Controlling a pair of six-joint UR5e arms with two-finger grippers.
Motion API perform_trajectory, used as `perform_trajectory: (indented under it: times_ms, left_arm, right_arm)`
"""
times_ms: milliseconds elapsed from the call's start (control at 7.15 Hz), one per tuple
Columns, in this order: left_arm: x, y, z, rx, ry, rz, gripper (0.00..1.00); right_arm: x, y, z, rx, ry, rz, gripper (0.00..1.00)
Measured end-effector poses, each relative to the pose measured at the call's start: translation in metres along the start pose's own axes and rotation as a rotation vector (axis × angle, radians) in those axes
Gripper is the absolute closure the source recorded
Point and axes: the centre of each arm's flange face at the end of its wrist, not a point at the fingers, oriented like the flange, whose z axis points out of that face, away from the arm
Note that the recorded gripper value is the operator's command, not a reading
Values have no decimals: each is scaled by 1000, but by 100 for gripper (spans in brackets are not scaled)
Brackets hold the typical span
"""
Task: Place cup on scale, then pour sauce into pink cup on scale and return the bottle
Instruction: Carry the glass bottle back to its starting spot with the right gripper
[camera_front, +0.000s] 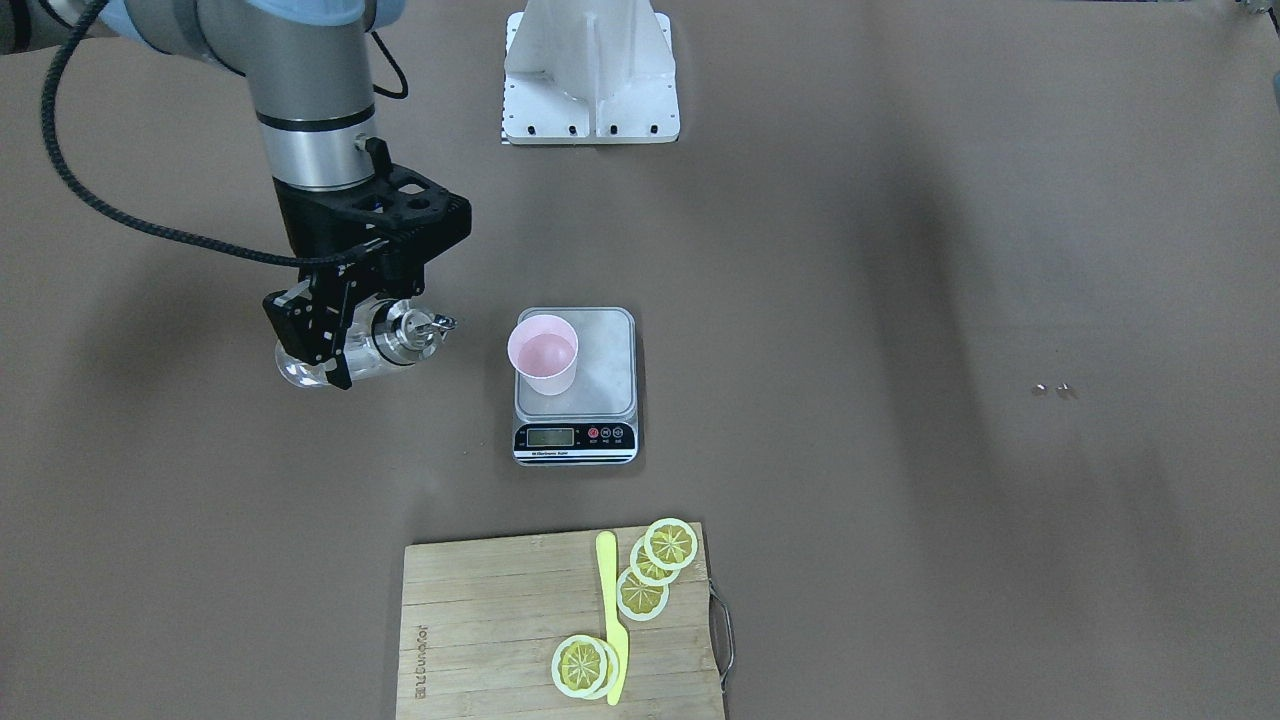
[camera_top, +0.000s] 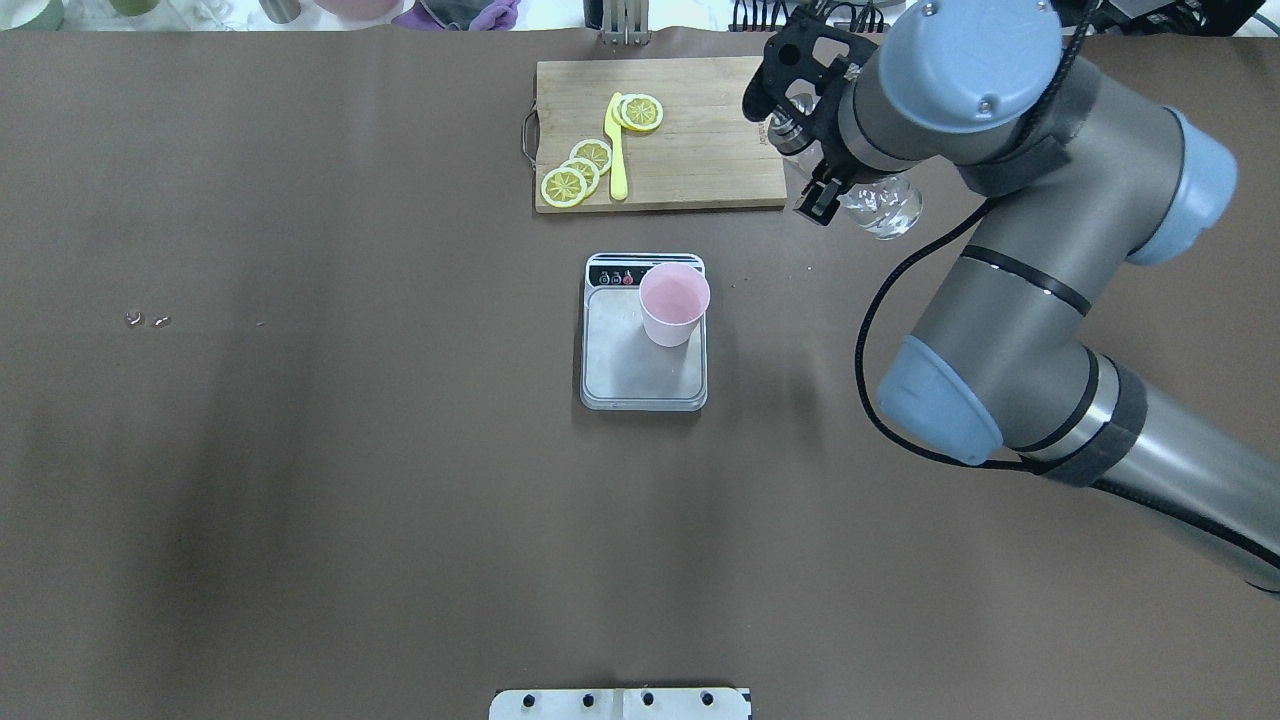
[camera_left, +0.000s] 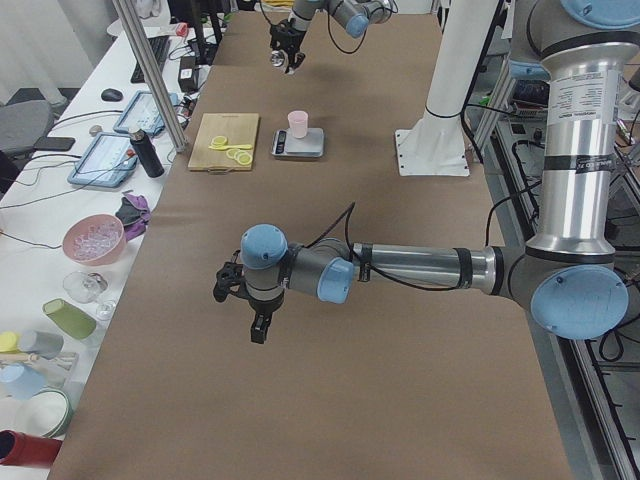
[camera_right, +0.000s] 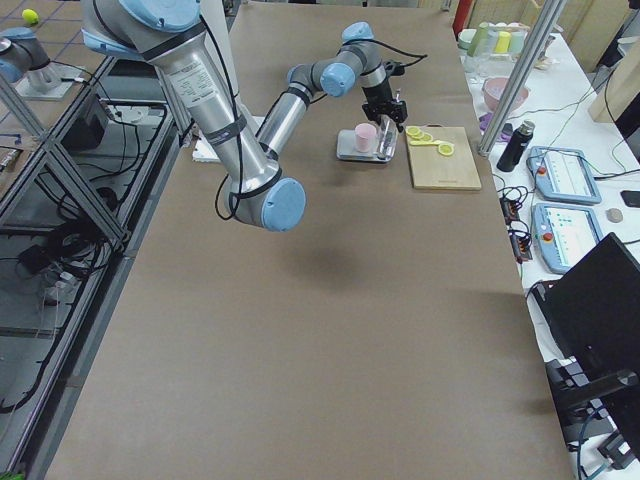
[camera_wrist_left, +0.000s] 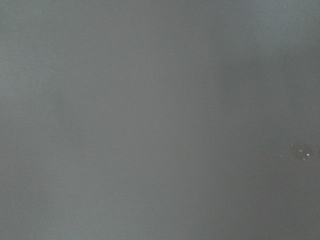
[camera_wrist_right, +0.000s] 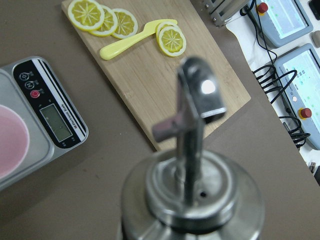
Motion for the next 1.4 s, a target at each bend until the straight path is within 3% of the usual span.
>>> perform_trajectory:
  times_ms: [280, 699, 1119, 1399]
  left_arm:
    - [4, -1, -3, 8, 4, -1, 1]
    - [6, -4, -5, 13, -1, 2, 1]
    - [5, -5, -5, 13, -1, -2, 1]
    - [4, -4, -3, 9, -1, -6, 1]
  right_arm:
    - [41, 46, 5, 73, -41, 47, 69]
    - [67, 128, 20, 133, -96, 103, 69]
    - [95, 168, 22, 142, -196, 169, 69]
    - [123, 213, 56, 140, -235, 200, 69]
